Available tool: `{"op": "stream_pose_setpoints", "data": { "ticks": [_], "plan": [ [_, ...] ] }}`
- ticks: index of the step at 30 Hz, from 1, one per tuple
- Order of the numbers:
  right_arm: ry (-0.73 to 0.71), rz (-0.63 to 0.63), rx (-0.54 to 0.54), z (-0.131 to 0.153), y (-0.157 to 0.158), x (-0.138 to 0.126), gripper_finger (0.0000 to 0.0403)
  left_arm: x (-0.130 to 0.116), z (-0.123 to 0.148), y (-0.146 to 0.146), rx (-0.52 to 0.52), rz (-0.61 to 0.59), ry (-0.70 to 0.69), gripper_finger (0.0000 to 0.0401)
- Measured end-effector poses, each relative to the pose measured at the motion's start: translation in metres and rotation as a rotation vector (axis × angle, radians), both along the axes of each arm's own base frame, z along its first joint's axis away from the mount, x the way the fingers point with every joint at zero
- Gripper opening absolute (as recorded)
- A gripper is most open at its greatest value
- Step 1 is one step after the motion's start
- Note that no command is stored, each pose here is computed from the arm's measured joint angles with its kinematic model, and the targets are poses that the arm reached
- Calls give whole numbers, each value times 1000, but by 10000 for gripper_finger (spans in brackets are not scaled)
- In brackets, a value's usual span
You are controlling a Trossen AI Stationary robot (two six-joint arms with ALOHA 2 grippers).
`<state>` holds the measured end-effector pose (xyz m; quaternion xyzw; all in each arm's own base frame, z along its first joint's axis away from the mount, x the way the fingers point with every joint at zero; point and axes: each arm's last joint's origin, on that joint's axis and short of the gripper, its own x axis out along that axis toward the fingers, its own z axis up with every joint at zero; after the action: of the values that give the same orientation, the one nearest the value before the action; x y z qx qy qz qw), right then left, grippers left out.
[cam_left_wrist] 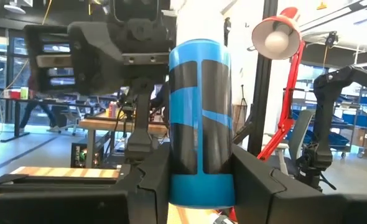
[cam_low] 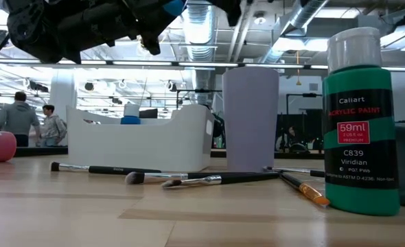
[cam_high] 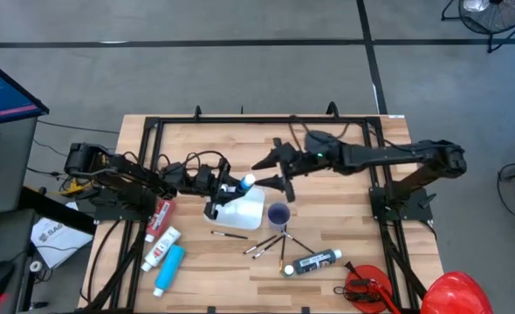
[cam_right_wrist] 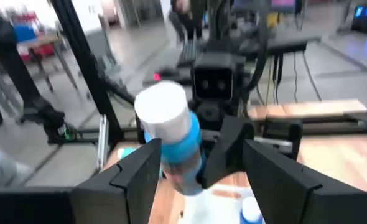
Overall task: Pick & Place Paint Supplies
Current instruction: Put the blue paint bottle into the white bin
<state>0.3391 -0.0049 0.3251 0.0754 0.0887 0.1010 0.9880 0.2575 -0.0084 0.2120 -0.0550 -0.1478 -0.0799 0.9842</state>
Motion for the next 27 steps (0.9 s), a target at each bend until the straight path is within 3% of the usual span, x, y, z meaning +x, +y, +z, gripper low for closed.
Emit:
{"op": "stream_pose_setpoints", "data": {
  "ticks": [13, 27],
  "plan": [
    [129, 66, -51, 0, 15, 42, 219, 0, -1, -1, 1, -7, 8, 113],
    [149, 41, -80, 13, 11, 40, 199, 0, -1, -1, -2, -3, 7, 113]
  ]
}}
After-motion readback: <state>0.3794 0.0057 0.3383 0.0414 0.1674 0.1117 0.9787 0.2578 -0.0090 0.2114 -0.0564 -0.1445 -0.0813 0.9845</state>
